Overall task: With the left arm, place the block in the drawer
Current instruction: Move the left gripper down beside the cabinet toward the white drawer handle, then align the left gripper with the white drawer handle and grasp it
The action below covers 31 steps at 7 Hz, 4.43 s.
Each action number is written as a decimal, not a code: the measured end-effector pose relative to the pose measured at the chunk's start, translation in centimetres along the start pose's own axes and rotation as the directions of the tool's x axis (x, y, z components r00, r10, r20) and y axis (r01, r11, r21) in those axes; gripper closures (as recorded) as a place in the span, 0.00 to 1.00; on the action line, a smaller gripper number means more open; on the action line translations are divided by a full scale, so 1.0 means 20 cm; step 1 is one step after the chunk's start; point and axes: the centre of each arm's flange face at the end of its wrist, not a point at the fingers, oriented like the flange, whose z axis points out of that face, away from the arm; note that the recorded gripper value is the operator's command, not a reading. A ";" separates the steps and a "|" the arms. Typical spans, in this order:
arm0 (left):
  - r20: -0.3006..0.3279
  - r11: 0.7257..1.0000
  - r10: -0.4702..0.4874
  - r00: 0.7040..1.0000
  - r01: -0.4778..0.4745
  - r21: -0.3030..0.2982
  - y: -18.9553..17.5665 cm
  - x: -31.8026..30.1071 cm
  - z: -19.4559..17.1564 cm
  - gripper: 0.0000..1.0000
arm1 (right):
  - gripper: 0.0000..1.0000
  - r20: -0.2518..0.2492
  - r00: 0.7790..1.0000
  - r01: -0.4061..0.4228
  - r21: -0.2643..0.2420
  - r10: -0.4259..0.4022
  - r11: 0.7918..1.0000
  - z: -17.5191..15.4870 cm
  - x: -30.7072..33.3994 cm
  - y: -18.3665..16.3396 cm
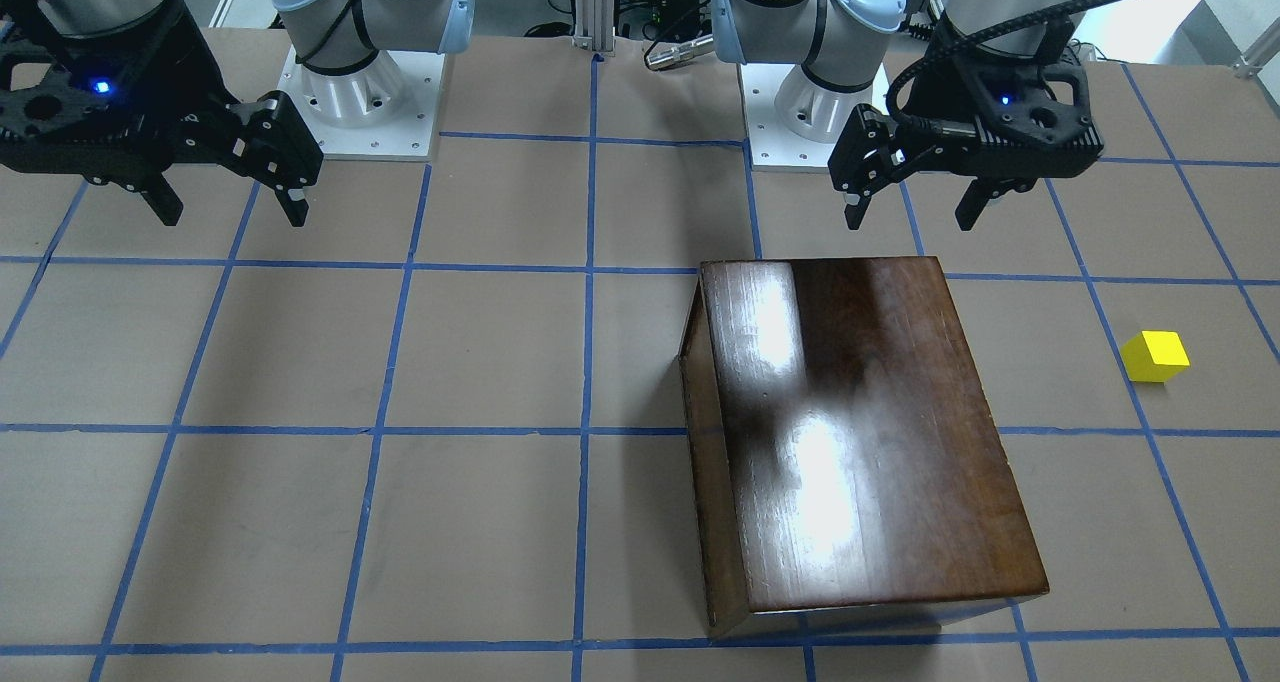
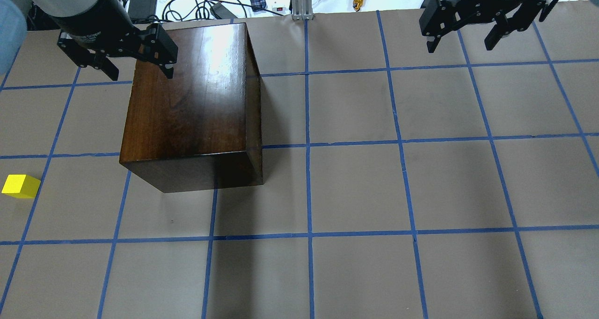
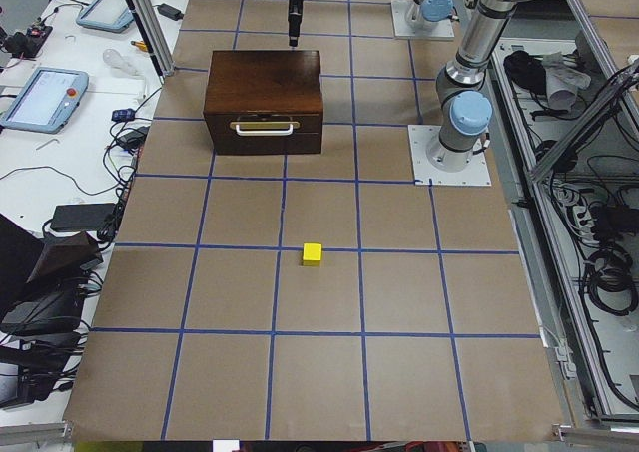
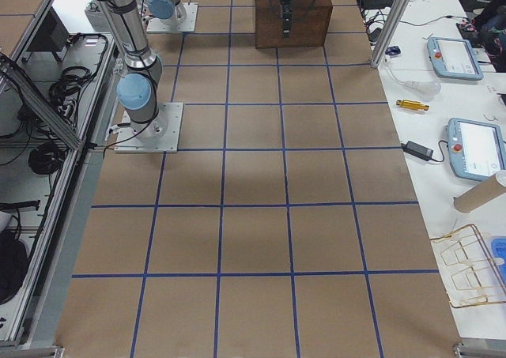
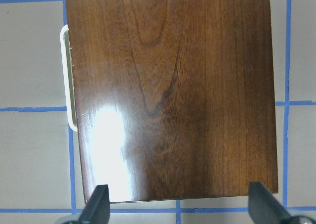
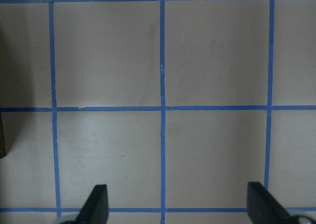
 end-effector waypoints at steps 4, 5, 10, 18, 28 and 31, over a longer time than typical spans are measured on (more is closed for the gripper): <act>-0.002 1.000 -0.017 1.000 0.017 -0.020 -0.04 -0.04 0.03 0.00 | 0.00 0.000 1.000 0.000 0.000 0.000 1.000 0.00 0.00 0.00; -0.017 0.998 -0.050 0.999 0.049 -0.030 -0.07 -0.12 0.06 0.00 | 0.00 0.000 1.000 0.000 0.000 0.000 1.000 0.00 0.00 0.00; -0.109 0.986 -0.132 0.985 0.118 -0.121 -0.16 -0.89 0.35 0.00 | 0.00 -0.001 1.000 0.000 0.000 0.000 1.000 0.00 0.00 0.00; -0.227 0.993 -0.076 0.971 0.055 -0.100 -0.35 -1.19 1.01 0.00 | 0.00 0.000 1.000 -0.001 0.000 0.001 1.000 0.00 0.00 0.00; -0.295 0.992 -0.096 0.951 0.066 -0.109 -0.42 -1.16 1.21 0.00 | 0.00 0.000 1.000 0.000 0.000 0.000 1.000 0.00 0.00 0.00; -0.296 0.993 -0.084 0.951 0.055 -0.107 -0.42 -1.15 1.24 0.00 | 0.00 -0.001 1.000 -0.001 -0.001 0.001 1.000 0.00 0.00 0.00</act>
